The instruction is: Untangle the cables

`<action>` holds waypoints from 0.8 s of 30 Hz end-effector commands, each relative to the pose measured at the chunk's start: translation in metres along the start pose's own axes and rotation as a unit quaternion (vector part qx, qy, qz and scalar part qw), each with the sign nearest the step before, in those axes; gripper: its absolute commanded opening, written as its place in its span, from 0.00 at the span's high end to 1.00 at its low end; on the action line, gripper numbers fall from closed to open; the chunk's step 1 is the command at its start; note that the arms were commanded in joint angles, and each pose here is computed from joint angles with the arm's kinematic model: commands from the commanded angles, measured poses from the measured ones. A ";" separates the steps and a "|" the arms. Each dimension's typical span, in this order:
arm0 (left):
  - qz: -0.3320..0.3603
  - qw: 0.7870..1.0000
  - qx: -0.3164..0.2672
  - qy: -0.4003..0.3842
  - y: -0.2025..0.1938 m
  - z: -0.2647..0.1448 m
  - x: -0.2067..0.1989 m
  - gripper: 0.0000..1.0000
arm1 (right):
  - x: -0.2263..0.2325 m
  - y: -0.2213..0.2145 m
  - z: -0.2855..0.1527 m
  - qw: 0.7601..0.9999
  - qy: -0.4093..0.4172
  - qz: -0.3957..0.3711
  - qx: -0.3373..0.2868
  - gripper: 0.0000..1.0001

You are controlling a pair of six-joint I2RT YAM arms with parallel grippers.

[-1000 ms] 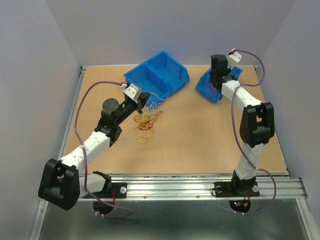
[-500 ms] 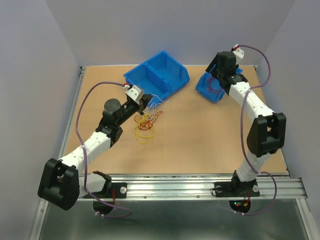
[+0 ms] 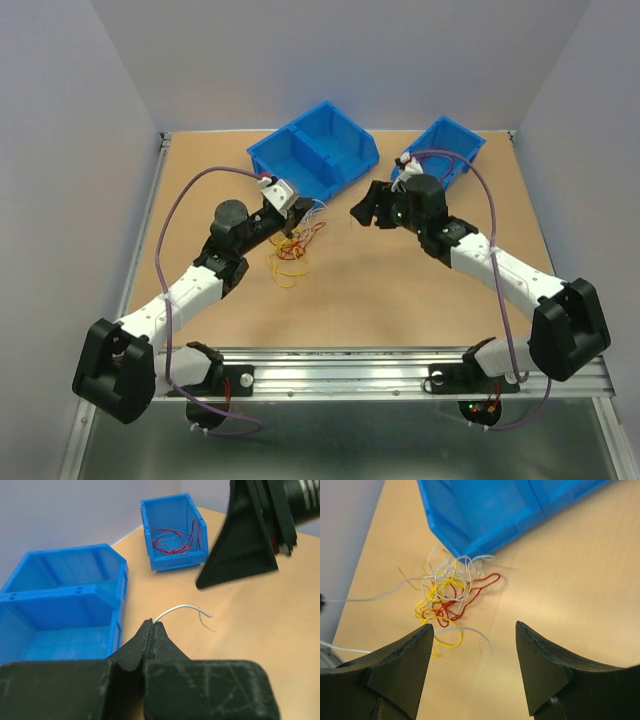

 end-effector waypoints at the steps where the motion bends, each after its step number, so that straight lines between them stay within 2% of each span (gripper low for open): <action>1: 0.034 0.998 -0.052 -0.017 0.042 -0.007 -0.006 1.00 | 0.006 -0.009 0.009 0.996 0.075 0.017 -0.046 0.30; 5: 0.053 0.994 -0.078 -0.060 0.065 -0.022 -0.023 1.00 | 0.022 -0.021 0.020 0.993 0.115 -0.009 -0.019 0.32; 8: 0.063 0.990 -0.095 -0.083 0.078 -0.033 -0.033 1.00 | 0.048 -0.031 0.017 0.986 0.150 -0.065 -0.021 0.34; 10: 0.072 0.985 -0.116 -0.102 0.092 -0.043 -0.042 1.00 | 0.069 -0.039 0.012 0.978 0.174 -0.109 -0.026 0.32; 15: 0.078 0.978 -0.149 -0.121 0.128 -0.058 -0.053 1.00 | 0.094 -0.052 0.000 0.959 0.227 -0.162 -0.040 0.26; 19: 0.087 0.971 -0.184 -0.127 0.164 -0.068 -0.059 1.00 | 0.121 -0.060 -0.020 0.933 0.287 -0.207 -0.064 0.26; 22: 0.086 0.965 -0.206 -0.140 0.191 -0.075 -0.065 1.00 | 0.126 -0.061 -0.024 0.930 0.290 -0.215 -0.073 0.26; 24: 0.088 0.960 -0.223 -0.145 0.210 -0.080 -0.068 1.00 | 0.127 -0.062 -0.024 0.929 0.292 -0.217 -0.073 0.34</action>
Point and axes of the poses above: each gripper's point midway between its finger pads, its own z axis out along the fingers, its own x axis along the line the jaws close on, y = z × x, the point moved 4 cm from there along -z, back along the fingers, and after that the axes turned 1 degree about -z, right-handed, at the moved point
